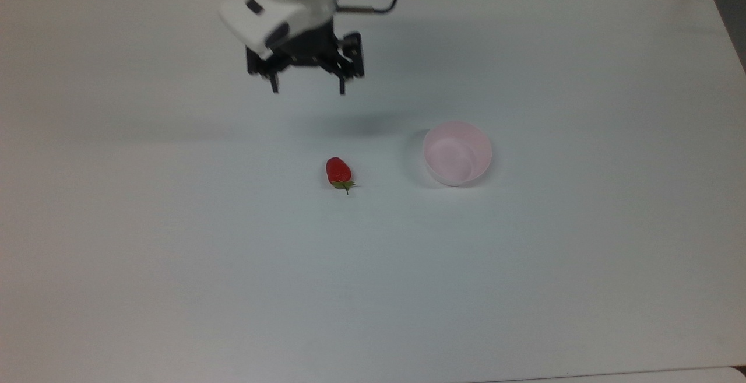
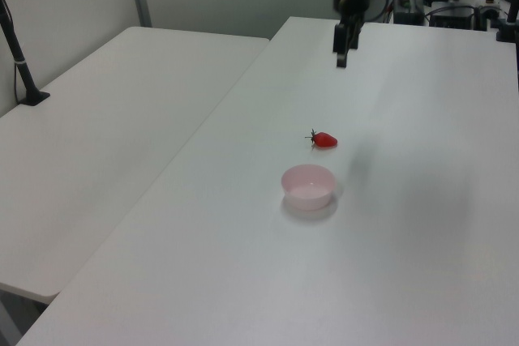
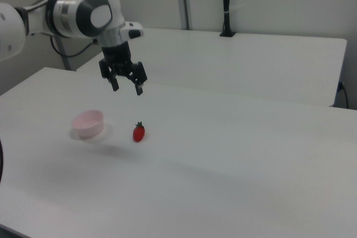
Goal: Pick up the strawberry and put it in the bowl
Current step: 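Move the open gripper down over the red strawberry, then close the gripper on the red strawberry and lift it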
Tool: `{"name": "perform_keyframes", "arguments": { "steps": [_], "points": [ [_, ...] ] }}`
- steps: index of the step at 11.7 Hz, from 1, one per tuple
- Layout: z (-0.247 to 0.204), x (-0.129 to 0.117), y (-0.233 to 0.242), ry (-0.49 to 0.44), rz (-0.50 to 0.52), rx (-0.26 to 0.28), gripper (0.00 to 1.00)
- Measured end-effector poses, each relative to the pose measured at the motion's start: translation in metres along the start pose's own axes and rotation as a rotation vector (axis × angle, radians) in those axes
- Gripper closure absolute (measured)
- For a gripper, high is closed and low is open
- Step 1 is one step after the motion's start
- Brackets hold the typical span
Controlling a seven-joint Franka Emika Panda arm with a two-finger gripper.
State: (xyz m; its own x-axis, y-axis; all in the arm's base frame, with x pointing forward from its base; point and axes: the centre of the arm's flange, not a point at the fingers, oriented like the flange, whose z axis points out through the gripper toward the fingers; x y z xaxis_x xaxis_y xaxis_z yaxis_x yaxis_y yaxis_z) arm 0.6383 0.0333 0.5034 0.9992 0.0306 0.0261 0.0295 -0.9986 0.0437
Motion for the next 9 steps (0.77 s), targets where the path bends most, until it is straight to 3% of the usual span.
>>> {"name": "perform_keyframes", "arguments": {
  "steps": [3, 6, 8, 9],
  "points": [
    [0.063, 0.022, -0.028, -0.013, -0.062, -0.007, 0.0],
    [0.118, 0.035, -0.053, -0.019, -0.139, -0.068, 0.0],
    [0.152, 0.041, -0.064, -0.02, -0.174, -0.088, 0.06],
    [0.166, 0.042, -0.067, -0.021, -0.187, -0.097, 0.16]
  ]
}}
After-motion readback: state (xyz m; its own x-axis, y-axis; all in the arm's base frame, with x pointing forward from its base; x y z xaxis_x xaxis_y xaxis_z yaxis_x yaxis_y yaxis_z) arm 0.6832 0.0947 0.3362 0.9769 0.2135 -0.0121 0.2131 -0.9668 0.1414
